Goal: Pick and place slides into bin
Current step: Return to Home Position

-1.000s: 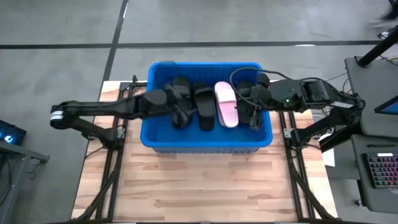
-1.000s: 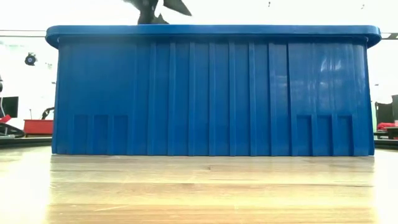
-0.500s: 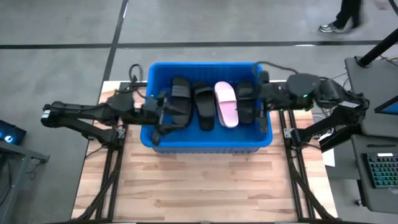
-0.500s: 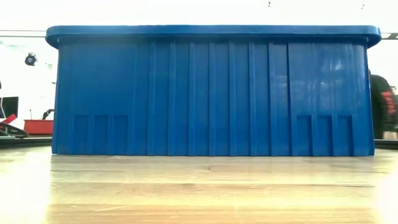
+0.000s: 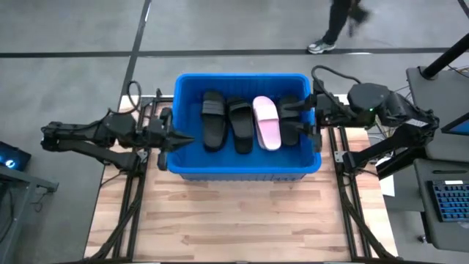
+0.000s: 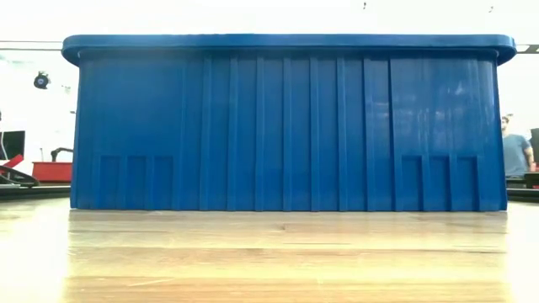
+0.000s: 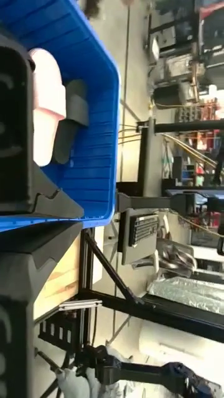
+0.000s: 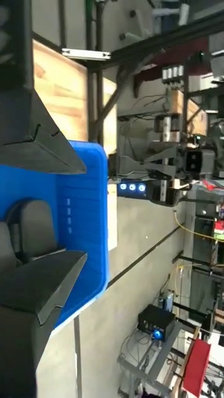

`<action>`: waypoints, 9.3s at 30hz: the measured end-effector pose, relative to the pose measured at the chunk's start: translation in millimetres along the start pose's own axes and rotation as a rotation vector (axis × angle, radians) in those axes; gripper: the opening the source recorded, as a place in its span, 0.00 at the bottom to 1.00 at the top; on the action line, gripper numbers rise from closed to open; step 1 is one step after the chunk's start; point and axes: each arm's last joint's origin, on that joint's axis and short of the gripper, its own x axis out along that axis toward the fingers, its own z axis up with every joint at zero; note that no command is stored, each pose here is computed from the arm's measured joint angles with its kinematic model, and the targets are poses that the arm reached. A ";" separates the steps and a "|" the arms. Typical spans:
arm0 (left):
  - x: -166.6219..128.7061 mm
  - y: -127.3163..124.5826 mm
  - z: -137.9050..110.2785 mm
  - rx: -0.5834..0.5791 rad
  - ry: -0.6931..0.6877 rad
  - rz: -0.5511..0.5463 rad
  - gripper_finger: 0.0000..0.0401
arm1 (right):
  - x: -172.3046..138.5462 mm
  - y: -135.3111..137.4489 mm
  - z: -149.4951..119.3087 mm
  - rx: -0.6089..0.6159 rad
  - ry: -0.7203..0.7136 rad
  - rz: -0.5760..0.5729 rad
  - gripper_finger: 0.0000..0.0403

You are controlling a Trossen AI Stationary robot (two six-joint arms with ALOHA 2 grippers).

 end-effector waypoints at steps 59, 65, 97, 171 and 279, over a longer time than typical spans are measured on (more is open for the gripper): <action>-60.0 24.2 -187.7 0.006 -0.541 0.027 0.00 | 104.8 26.2 -60.0 0.225 -0.280 -0.158 0.47; -59.7 24.2 -188.0 0.008 -0.538 0.028 0.00 | 119.5 30.9 -104.1 0.224 -0.333 -0.157 0.40; -56.4 27.3 -193.0 0.092 -0.473 0.167 0.00 | -31.6 -4.6 -288.2 0.140 -0.549 -0.290 0.02; -46.3 22.7 -209.2 -0.047 -0.295 -0.013 0.00 | -22.3 6.0 -322.3 0.116 -0.528 0.038 0.02; -46.3 22.7 -209.2 -0.047 -0.295 -0.013 0.00 | -22.3 6.0 -322.4 0.138 -0.527 0.044 0.02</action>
